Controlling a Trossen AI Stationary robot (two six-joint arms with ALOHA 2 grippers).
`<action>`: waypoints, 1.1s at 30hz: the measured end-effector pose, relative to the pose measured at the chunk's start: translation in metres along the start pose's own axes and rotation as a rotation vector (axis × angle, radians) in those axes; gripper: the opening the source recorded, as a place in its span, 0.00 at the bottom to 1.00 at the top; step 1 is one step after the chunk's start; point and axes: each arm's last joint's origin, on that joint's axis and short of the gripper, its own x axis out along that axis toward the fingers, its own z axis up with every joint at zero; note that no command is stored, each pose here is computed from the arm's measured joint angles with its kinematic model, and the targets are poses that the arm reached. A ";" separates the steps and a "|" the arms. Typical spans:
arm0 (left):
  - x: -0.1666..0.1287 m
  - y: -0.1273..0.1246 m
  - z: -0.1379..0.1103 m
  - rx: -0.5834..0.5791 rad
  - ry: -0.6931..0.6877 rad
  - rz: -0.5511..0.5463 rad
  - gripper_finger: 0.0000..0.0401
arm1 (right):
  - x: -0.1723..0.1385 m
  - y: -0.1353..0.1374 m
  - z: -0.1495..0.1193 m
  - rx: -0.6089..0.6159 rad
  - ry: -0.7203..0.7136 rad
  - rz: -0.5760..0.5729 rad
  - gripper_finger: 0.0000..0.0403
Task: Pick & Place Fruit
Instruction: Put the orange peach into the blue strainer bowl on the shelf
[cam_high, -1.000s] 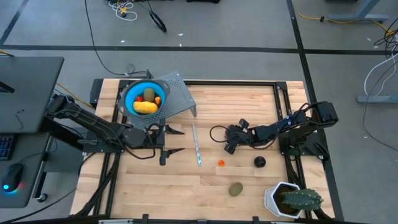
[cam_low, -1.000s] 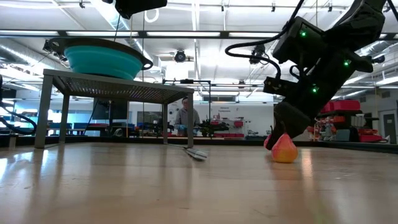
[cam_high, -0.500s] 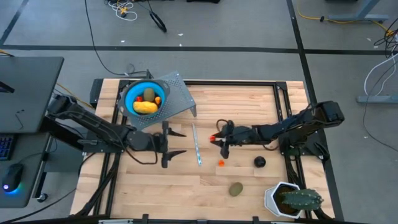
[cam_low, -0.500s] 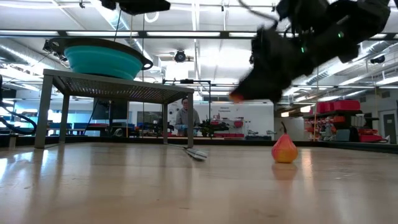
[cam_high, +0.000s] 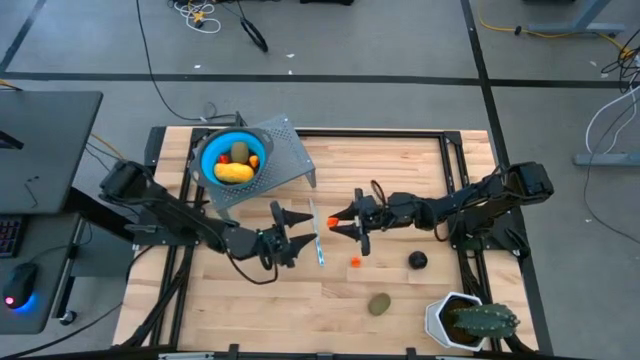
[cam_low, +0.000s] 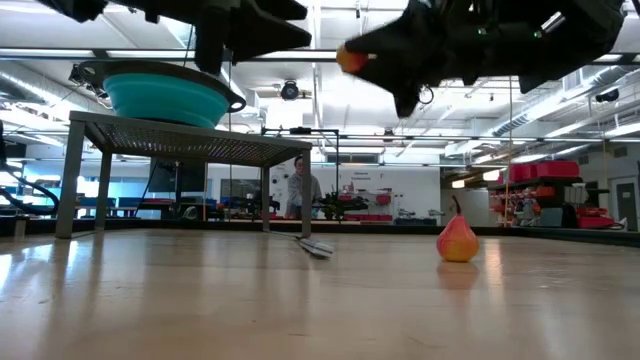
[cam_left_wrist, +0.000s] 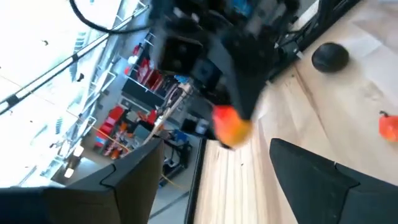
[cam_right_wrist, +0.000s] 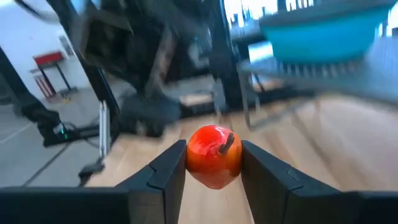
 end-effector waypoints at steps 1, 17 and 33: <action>0.001 -0.002 -0.001 0.014 0.001 0.001 0.77 | 0.000 0.001 0.003 -0.016 -0.028 0.007 0.36; 0.007 -0.008 0.002 0.065 -0.070 0.044 0.81 | -0.001 0.009 0.011 -0.005 -0.131 0.052 0.36; 0.008 -0.008 0.004 0.074 -0.123 0.010 0.80 | 0.028 0.014 0.000 -0.013 -0.183 0.041 0.36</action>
